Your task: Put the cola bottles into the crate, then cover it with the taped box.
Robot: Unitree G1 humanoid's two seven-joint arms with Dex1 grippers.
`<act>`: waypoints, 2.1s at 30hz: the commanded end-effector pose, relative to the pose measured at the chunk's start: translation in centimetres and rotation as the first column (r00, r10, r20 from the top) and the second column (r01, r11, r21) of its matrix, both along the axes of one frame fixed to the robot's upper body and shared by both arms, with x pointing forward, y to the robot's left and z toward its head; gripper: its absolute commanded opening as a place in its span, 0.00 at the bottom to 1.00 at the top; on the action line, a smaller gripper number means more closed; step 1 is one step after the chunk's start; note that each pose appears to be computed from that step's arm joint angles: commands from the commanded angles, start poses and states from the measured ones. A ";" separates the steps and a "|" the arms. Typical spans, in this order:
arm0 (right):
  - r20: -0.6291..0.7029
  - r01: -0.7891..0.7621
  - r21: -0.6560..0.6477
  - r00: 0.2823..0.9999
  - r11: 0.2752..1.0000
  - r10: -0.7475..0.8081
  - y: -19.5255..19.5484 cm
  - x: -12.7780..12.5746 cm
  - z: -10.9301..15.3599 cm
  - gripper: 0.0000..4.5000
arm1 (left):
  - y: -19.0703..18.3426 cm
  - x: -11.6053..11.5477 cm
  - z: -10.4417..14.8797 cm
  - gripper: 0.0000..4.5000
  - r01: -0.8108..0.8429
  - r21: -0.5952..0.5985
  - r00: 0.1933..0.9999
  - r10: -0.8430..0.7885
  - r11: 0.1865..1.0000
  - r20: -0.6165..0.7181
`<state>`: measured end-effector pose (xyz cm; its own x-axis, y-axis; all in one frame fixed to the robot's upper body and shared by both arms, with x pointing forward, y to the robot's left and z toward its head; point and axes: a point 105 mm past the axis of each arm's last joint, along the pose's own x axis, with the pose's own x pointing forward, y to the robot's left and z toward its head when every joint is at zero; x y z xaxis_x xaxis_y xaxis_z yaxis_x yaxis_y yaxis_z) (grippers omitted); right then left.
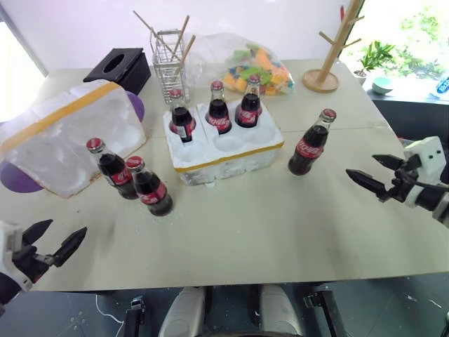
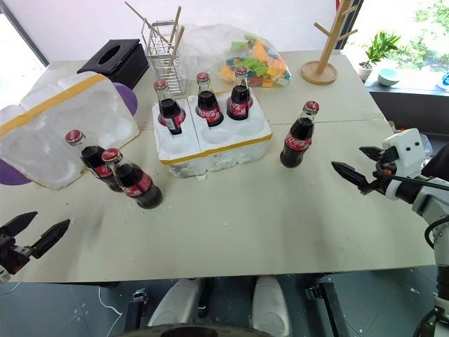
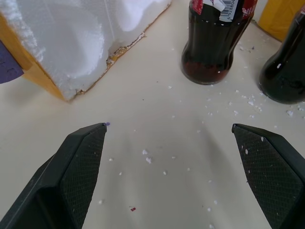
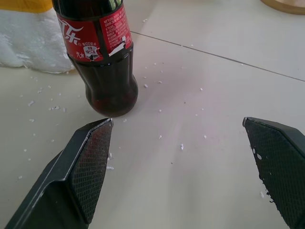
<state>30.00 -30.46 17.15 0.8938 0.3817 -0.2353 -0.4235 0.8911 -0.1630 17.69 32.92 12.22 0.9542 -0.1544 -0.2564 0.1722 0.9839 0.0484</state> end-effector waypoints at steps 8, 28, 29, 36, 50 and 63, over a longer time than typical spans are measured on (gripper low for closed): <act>0.046 -0.001 0.001 0.999 1.000 0.001 0.6 -0.1 1.1 1.00 | 0.5 0.7 1.4 0.98 -0.040 -0.016 0.999 0.040 0.999 0.031; -0.141 -0.484 0.014 0.865 0.875 0.481 6.6 -8.1 6.2 1.00 | -2.8 8.2 4.8 0.98 0.241 0.048 0.953 -0.246 0.969 0.179; -0.149 -0.528 0.027 0.838 0.849 0.525 7.6 -8.8 6.7 1.00 | -3.0 8.7 4.9 0.98 0.260 0.052 0.947 -0.265 0.964 0.180; -0.094 -0.679 0.087 0.723 0.729 0.684 12.4 -11.2 9.3 1.00 | -4.6 11.8 4.7 0.98 0.370 0.062 0.910 -0.375 0.927 0.175; -0.055 -0.692 0.097 0.713 0.715 0.699 13.8 -10.6 9.0 1.00 | -5.7 13.8 3.2 0.72 0.406 0.064 0.894 -0.411 0.912 0.181; -0.038 -0.693 0.084 0.716 0.716 0.697 13.3 -10.1 8.6 1.00 | -6.9 14.5 9.5 0.62 0.557 0.050 0.804 -0.554 0.829 0.218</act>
